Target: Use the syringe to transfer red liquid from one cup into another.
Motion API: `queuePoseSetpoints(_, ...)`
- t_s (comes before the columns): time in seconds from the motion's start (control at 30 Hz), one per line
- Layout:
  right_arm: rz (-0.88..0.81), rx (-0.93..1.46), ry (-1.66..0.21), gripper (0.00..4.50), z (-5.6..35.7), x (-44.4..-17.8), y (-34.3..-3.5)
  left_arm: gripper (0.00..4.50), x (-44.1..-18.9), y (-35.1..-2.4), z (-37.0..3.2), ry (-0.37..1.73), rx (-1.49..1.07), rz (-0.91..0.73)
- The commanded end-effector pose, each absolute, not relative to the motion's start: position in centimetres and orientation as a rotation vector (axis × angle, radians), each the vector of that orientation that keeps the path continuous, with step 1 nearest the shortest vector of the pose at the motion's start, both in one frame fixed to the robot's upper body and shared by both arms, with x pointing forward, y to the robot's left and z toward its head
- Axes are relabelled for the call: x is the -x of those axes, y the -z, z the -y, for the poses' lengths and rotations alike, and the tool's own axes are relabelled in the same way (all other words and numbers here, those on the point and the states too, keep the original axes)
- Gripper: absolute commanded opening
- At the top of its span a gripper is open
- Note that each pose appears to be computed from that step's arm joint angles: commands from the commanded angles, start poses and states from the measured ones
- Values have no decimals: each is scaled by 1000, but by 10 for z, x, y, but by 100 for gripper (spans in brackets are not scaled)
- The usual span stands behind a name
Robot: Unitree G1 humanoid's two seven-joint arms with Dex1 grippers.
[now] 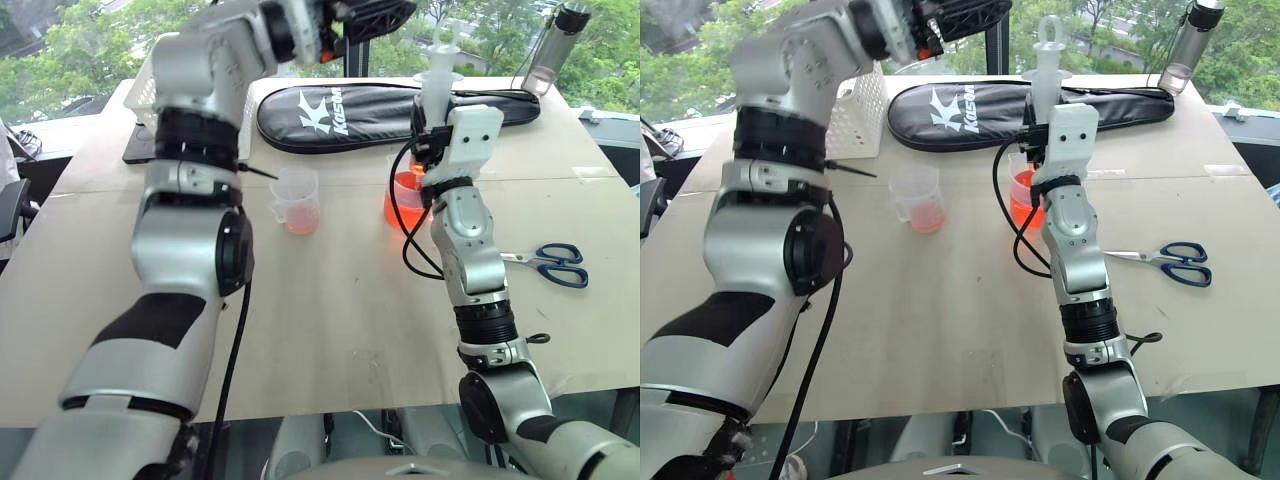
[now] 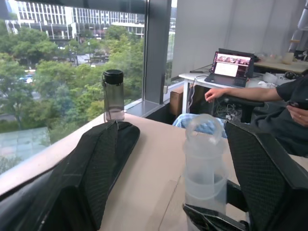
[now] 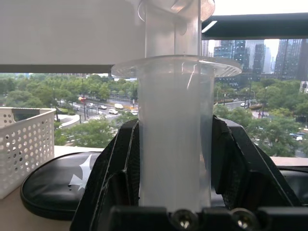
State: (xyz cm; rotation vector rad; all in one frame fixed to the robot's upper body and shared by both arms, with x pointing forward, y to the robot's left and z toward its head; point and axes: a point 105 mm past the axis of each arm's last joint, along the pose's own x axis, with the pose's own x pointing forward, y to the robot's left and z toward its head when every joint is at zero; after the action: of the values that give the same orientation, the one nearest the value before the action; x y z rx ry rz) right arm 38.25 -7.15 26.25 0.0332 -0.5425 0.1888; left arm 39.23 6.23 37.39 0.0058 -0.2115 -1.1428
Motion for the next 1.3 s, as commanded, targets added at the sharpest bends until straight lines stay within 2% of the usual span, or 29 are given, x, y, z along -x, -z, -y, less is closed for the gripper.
queuePoseSetpoints(0.03,597,-51,-195,155,77,-375,-274,356,-369,-368,-64,1203,8,212)
queuePoseSetpoints(0.2,598,-62,-211,155,80,-377,-273,356,-351,-317,-66,1208,-28,118)
queuePoseSetpoints(0.27,604,-48,-217,155,80,-377,-274,356,-349,-307,-66,1183,-18,102)
queuePoseSetpoints(0.53,637,77,-261,155,70,-375,-274,356,-354,-315,-49,1128,143,89)
queuePoseSetpoints(0.77,680,109,-295,155,63,-368,-279,356,-366,-318,-36,1072,106,110)
queuePoseSetpoints(1.17,717,141,-353,155,51,-360,-281,356,-371,-320,-20,1123,70,142)
queuePoseSetpoints(1.27,720,146,-353,155,52,-359,-282,280,-374,-318,-19,1115,62,140)
queuePoseSetpoints(1.3,720,148,-353,155,51,-359,-282,239,-374,-318,-19,1118,62,141)
